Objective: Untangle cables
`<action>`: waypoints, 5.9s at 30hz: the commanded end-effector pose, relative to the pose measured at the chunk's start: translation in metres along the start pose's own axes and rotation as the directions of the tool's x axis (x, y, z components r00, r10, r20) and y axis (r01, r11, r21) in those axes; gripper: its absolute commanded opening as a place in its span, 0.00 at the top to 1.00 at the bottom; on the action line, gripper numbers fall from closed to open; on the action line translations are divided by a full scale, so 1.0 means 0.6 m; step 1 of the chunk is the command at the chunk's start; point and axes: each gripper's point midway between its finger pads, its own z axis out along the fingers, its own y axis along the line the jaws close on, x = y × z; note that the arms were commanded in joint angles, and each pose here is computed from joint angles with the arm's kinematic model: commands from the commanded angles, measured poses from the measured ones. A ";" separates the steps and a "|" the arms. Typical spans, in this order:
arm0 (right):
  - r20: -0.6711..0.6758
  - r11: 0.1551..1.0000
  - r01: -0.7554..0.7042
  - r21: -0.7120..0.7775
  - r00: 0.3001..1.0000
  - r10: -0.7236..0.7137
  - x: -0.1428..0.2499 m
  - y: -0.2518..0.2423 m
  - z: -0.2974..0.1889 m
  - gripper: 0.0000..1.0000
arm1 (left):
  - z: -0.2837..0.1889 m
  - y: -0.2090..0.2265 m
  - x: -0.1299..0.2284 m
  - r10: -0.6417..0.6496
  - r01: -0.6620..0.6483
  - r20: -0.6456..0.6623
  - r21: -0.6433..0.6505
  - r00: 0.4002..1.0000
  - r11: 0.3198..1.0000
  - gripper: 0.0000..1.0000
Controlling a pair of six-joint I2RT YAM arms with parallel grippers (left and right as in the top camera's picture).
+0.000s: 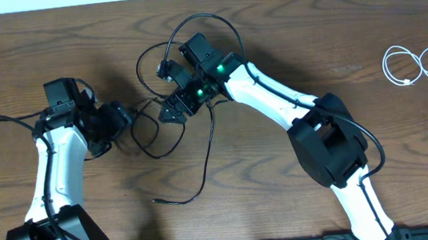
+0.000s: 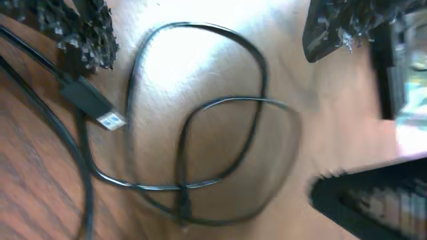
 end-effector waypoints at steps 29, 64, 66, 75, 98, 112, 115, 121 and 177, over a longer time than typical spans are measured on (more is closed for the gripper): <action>-0.013 0.971 -0.121 0.205 0.992 0.127 0.047 -0.128 0.071 0.12 | 0.006 0.022 -0.001 -0.097 0.097 -0.006 -0.018 0.995 0.995 0.02; -0.097 0.895 0.200 0.399 0.980 -0.175 0.074 -0.097 0.194 0.50 | 0.006 0.022 -0.001 -0.097 0.097 -0.006 -0.018 0.995 0.995 0.02; -0.119 0.864 0.198 0.463 0.980 -0.161 0.081 -0.118 0.185 0.84 | 0.006 0.022 -0.001 -0.097 0.097 -0.006 -0.018 0.995 0.995 0.02; -0.303 0.838 0.183 0.514 0.953 -0.022 0.120 -0.121 0.119 0.99 | 0.006 0.022 -0.001 -0.097 0.097 -0.006 -0.018 0.995 0.995 0.02; -0.492 0.847 0.181 0.501 0.864 0.106 0.181 -0.085 0.063 0.59 | 0.006 0.022 -0.001 -0.097 0.097 -0.006 -0.018 0.995 0.995 0.02; -0.467 0.840 0.212 0.499 0.883 0.054 0.146 -0.061 0.052 0.99 | 0.006 0.022 -0.001 -0.097 0.097 -0.006 -0.018 0.995 0.995 0.02; -0.365 0.850 0.176 0.496 0.931 0.019 0.077 -0.045 0.012 0.99 | 0.006 0.022 -0.001 -0.097 0.097 -0.006 -0.018 0.995 0.995 0.02; -0.241 0.837 0.202 0.509 0.967 -0.087 -0.019 -0.016 -0.072 0.99 | 0.006 0.022 -0.001 -0.097 0.097 -0.006 -0.018 0.995 0.995 0.02; 0.616 0.087 -0.651 0.754 0.747 0.249 0.109 -0.246 -0.882 0.99 | 0.006 0.022 -0.001 -0.098 0.098 -0.006 -0.018 0.995 0.995 0.02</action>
